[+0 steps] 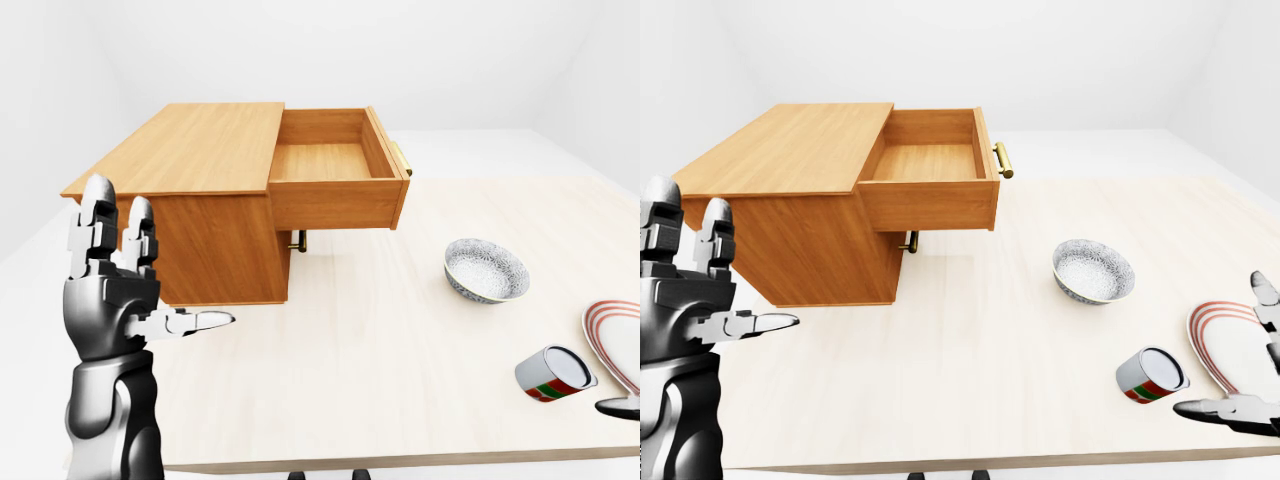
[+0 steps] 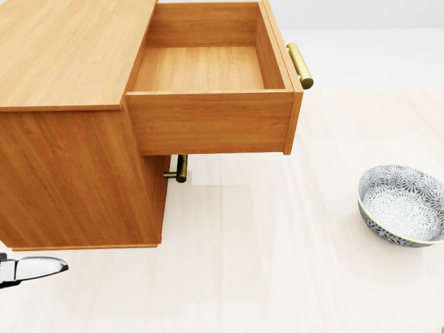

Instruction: Put the ketchup in the top drawer of the cabinet.

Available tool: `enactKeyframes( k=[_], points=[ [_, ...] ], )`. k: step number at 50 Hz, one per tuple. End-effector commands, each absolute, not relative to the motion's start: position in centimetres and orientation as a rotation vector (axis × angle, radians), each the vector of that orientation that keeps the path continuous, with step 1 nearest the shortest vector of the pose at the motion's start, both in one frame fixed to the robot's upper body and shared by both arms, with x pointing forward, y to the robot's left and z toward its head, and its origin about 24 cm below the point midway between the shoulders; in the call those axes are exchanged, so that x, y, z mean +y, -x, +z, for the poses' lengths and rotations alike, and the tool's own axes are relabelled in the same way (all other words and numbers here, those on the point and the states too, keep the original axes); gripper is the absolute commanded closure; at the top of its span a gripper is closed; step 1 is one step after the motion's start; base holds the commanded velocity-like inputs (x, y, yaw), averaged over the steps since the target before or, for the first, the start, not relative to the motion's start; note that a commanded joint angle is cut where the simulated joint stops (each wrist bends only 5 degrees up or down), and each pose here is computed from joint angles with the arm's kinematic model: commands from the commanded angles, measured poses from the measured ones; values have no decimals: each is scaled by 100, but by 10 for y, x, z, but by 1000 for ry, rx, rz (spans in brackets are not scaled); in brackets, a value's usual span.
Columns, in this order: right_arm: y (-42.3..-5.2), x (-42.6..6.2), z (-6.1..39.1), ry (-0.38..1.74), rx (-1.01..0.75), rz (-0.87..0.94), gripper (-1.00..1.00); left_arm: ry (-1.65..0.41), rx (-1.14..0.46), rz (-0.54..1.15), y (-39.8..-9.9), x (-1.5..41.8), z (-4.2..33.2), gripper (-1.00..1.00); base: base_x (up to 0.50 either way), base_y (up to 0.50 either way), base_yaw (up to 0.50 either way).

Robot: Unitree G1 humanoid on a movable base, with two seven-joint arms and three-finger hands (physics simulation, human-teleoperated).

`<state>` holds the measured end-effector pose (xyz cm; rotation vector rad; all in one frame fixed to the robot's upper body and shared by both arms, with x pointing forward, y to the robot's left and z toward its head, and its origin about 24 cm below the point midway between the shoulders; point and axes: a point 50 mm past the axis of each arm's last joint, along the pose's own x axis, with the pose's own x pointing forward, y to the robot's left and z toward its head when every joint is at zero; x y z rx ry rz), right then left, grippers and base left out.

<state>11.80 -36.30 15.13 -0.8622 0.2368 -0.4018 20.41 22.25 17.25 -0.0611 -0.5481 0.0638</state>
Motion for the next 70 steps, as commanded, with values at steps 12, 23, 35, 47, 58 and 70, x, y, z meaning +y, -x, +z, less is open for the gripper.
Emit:
enactKeyframes(
  k=[12,23,35,47,58,70],
  points=[
    [-127,-377,114,767,386,-330,-100,63,-528,57,-207,220,169,-100,0,0,0],
    [-125,-384,110,753,415,-332,-100,66,-521,58,-208,221,167,-100,0,0,0],
    [-124,-390,93,716,490,-311,-100,66,-512,58,-208,220,165,-100,0,0,0],
    [-137,-393,95,746,505,-280,-100,65,-507,53,-206,219,164,-100,0,0,0],
    [-150,-396,94,767,526,-244,-100,68,-490,55,-208,220,160,-100,0,0,0],
    [-157,-395,84,754,560,-199,-100,70,-484,54,-209,219,159,-100,0,0,0]
  ],
)
